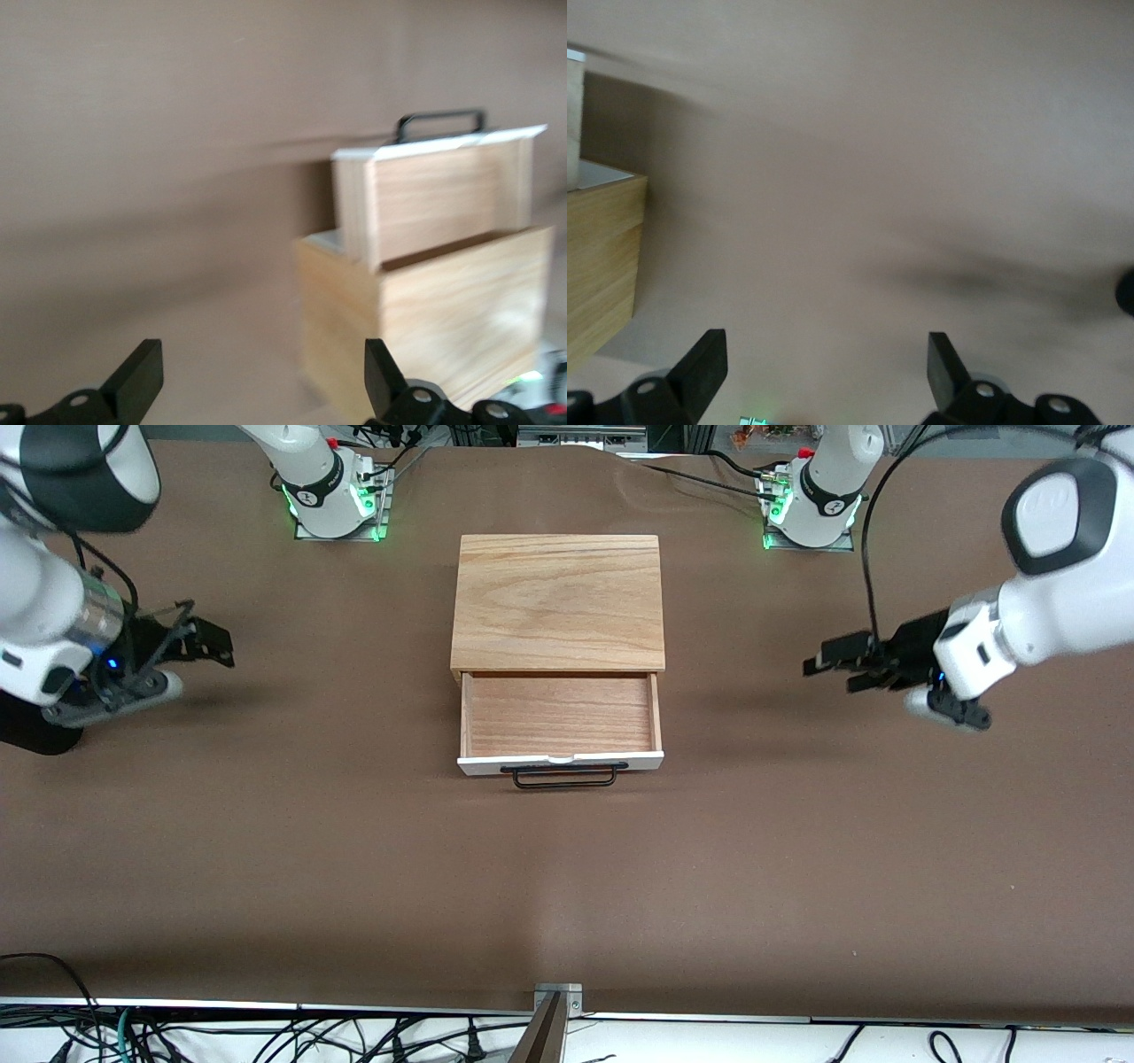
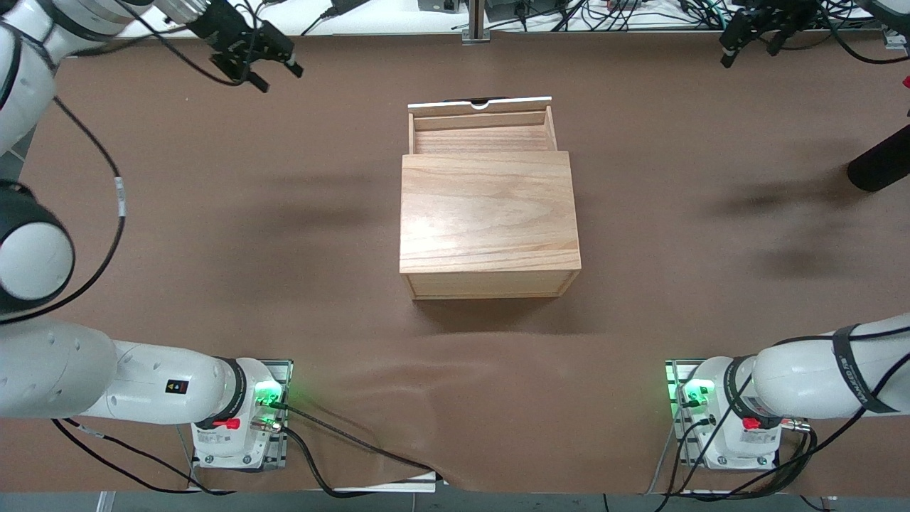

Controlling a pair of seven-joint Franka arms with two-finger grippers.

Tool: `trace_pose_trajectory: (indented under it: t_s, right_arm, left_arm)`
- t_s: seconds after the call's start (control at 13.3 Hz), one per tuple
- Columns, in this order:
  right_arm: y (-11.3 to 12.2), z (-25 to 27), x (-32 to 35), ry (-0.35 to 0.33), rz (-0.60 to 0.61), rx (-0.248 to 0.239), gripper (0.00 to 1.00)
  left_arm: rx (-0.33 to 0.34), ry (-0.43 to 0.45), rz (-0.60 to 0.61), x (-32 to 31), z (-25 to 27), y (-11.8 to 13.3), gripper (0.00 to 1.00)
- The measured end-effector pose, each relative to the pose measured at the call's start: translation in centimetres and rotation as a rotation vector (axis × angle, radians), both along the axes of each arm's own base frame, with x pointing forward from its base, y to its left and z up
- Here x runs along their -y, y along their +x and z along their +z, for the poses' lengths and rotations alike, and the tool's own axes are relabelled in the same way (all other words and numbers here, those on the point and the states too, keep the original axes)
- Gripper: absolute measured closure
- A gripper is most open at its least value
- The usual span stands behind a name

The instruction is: Pull top drawer with both arms simultaneously

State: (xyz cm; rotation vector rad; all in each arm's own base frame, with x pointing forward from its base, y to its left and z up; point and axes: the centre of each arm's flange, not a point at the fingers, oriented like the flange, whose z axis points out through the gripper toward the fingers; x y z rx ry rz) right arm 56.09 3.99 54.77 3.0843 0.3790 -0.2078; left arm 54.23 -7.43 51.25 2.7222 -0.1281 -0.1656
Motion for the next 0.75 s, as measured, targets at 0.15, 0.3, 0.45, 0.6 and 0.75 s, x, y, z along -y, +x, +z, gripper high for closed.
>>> trace_pose_trajectory:
  t_s: [0.15, 0.3, 0.45, 0.6, 0.75]
  right_arm:
    - [-1.2, 0.6, 3.1, -0.010, -0.075, 0.009, 0.00]
    - [-1.0, 0.7, 6.1, -0.013, -0.128, 0.031, 0.00]
    - [-0.5, 1.3, 6.8, -0.021, -0.136, 0.075, 0.00]
    - [-0.3, 1.5, 6.7, -0.022, -0.133, 0.083, 0.00]
    - [-0.1, 1.3, 6.5, -0.022, -0.130, 0.082, 0.00]
  left_arm:
    - [0.002, 0.116, -0.041, -1.4, 2.8, -1.6, 0.00]
    - [0.004, 0.222, -0.064, -3.0, 4.8, -1.8, 0.00]
    - [-0.007, 0.317, -0.064, -4.0, 6.4, -1.8, 0.00]
    - [-0.020, 0.381, -0.051, -4.2, 7.4, -1.9, 0.00]
    - [-0.023, 0.412, -0.050, -4.1, 7.4, -1.7, 0.00]
